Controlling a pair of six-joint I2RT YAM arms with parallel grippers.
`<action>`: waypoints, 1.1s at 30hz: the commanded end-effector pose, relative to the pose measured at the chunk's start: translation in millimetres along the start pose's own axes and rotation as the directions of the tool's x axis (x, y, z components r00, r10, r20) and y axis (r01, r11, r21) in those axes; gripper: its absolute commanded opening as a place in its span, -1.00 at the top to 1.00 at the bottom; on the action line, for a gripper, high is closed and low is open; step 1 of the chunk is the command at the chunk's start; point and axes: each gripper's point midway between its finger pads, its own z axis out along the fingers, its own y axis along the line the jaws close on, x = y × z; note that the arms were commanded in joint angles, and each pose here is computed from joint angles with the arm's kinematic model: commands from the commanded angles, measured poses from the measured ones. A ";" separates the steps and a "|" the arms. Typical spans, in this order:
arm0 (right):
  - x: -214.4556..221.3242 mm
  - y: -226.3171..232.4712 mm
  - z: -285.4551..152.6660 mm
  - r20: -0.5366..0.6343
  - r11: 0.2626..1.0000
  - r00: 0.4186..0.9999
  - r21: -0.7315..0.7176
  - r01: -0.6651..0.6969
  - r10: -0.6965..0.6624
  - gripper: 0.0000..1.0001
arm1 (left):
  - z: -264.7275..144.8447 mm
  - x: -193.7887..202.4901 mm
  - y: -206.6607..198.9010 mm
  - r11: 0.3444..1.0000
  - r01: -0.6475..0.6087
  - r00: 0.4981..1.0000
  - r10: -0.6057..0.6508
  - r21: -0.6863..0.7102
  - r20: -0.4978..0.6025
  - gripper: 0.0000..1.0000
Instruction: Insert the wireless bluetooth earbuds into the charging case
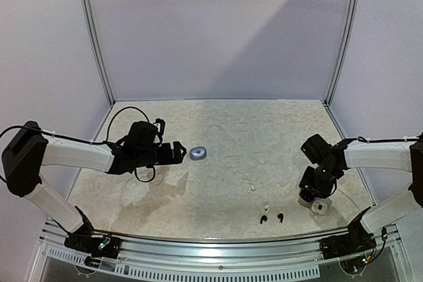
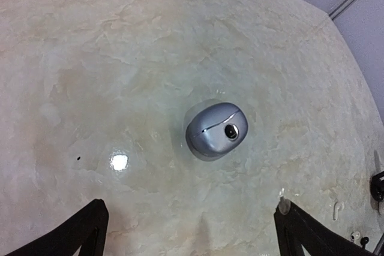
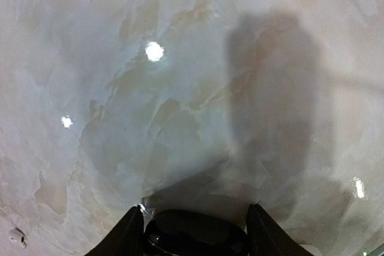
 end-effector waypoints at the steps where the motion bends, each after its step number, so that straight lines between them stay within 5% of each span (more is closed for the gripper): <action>1: -5.1 27.1 -3.5 -0.006 0.994 0.997 -0.080 0.071 -0.071 0.38 | -16.5 -17.5 -23.3 0.992 -0.082 0.994 0.074 0.099 0.083 -0.96; 8: -39.3 121.4 -81.2 0.285 0.912 0.927 -0.257 0.321 -0.246 0.43 | -55.3 -36.2 -69.9 0.906 -0.279 0.949 0.210 0.317 0.236 -0.89; 16: -11.4 278.1 -263.5 0.769 0.581 0.593 -0.376 0.721 -0.238 0.44 | -113.4 -59.4 -134.7 0.667 -0.540 0.832 0.333 0.513 0.444 -0.86; 20: 24.9 328.4 -325.3 0.877 0.420 0.458 -0.364 0.831 -0.147 0.45 | -138.0 -85.3 -157.3 0.586 -0.643 0.745 0.330 0.492 0.580 -0.77; 24: 53.9 358.8 -348.7 0.924 0.358 0.368 -0.312 0.880 -0.099 0.46 | -155.3 -105.0 -173.3 0.555 -0.683 0.691 0.280 0.475 0.667 -0.72; 33: 90.0 373.1 -357.5 0.926 0.321 0.374 -0.338 0.885 -0.056 0.48 | -176.8 -106.7 -189.7 0.495 -0.726 0.630 0.197 0.478 0.751 -0.34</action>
